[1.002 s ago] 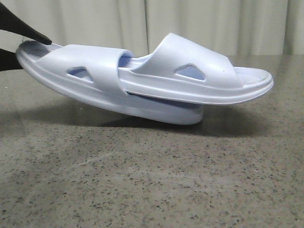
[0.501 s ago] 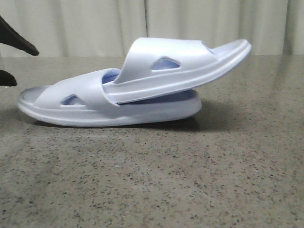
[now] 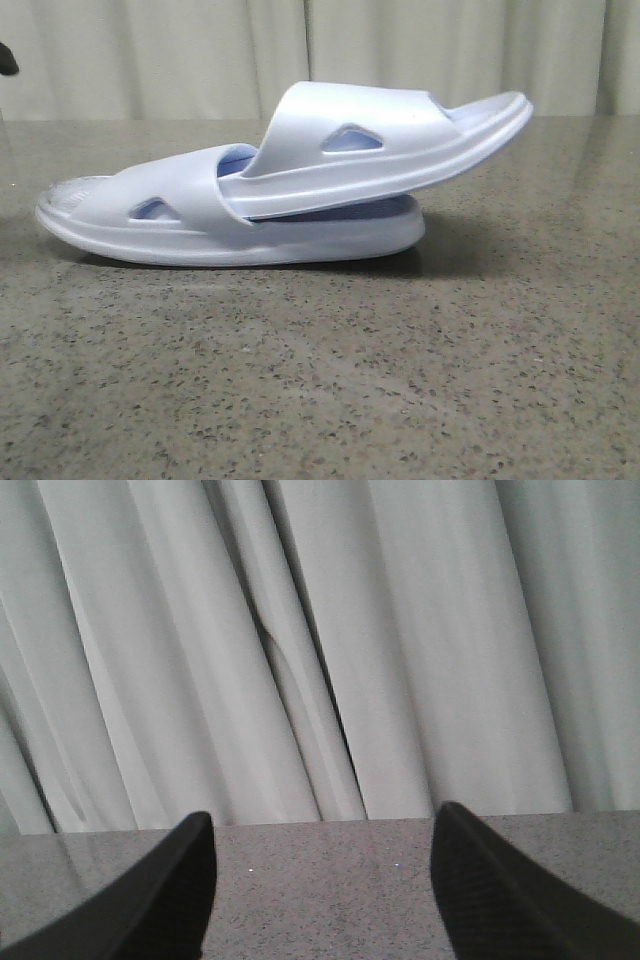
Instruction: Insert blue slippers together front up
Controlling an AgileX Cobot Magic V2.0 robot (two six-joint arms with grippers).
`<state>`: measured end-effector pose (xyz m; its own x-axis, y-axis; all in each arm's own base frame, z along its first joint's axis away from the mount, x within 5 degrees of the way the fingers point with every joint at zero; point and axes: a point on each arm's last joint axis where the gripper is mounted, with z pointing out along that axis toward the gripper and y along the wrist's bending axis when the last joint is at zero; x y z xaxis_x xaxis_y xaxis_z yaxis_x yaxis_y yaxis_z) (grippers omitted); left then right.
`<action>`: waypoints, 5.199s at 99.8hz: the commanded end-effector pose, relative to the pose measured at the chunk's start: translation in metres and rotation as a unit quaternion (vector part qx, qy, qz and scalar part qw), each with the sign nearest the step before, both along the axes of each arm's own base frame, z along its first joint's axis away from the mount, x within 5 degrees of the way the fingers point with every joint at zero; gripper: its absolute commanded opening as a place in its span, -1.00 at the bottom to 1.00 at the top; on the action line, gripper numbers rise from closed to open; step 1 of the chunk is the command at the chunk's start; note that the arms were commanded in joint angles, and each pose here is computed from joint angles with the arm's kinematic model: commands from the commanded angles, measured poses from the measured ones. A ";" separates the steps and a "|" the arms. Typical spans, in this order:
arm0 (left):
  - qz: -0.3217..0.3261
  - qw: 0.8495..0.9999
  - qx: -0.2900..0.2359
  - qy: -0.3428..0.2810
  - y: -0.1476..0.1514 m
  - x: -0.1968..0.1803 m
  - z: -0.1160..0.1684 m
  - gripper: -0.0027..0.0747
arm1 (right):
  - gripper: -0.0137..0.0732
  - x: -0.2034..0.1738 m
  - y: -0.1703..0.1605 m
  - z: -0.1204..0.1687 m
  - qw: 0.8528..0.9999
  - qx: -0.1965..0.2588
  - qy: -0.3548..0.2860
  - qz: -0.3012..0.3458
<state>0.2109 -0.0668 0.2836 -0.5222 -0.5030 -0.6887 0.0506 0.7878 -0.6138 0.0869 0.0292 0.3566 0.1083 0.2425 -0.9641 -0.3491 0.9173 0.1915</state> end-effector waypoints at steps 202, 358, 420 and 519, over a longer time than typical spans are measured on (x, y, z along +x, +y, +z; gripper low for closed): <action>-0.010 0.908 0.200 -0.368 0.046 -0.162 0.029 -0.89 | -0.93 -0.008 -0.012 -0.034 0.988 -0.129 -0.012 -0.078; 0.078 0.878 0.332 -0.335 0.062 -0.161 -0.057 -0.89 | -0.93 -0.008 -0.012 -0.034 0.988 -0.129 -0.012 -0.078; 0.070 0.885 0.335 -0.316 0.061 -0.157 -0.074 -0.89 | -0.93 -0.008 -0.012 -0.034 0.988 -0.129 -0.012 -0.078; 0.070 0.885 0.335 -0.316 0.061 -0.157 -0.074 -0.89 | -0.93 -0.007 -0.013 -0.034 0.988 -0.128 -0.012 -0.087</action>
